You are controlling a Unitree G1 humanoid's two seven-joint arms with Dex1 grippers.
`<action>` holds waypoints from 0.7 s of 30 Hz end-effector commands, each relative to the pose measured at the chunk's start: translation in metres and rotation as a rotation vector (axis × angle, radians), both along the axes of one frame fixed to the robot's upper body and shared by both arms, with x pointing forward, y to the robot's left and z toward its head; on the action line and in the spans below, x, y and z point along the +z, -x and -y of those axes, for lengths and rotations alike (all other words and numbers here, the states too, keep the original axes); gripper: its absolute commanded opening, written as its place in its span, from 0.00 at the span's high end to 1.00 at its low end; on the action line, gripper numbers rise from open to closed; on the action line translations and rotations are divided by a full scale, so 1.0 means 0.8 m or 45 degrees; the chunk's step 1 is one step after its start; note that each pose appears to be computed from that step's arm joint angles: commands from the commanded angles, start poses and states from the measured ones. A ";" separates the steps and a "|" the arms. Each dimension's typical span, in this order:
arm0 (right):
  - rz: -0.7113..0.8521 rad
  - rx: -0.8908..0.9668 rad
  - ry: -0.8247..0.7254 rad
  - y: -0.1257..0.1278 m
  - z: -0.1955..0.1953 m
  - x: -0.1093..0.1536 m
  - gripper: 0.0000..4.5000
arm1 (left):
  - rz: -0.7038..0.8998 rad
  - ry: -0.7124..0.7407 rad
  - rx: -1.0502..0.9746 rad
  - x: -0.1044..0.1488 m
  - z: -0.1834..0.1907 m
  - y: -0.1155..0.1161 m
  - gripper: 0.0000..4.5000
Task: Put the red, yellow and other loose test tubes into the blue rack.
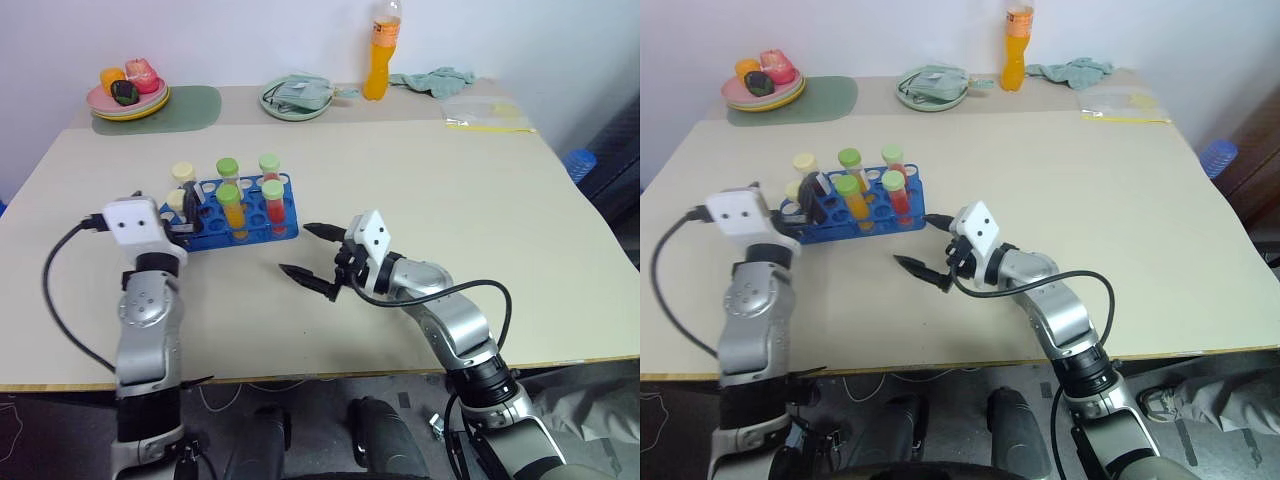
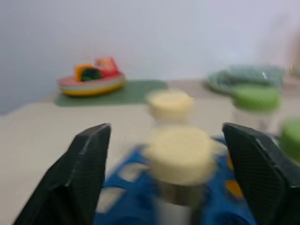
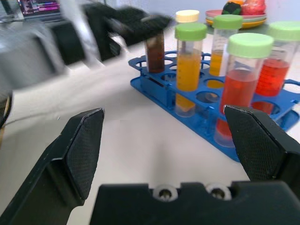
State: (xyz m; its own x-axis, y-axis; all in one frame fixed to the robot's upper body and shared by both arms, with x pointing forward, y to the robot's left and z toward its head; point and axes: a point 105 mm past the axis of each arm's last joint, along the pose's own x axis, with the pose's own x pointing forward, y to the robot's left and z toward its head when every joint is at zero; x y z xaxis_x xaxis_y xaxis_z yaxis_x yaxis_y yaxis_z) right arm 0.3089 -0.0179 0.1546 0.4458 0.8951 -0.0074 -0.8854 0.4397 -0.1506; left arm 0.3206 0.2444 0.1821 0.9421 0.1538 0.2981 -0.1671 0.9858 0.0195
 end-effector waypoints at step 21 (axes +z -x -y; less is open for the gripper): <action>-0.061 -0.287 0.256 -0.043 0.167 -0.012 0.00 | -0.561 -0.335 -0.219 -0.063 -0.059 0.114 0.11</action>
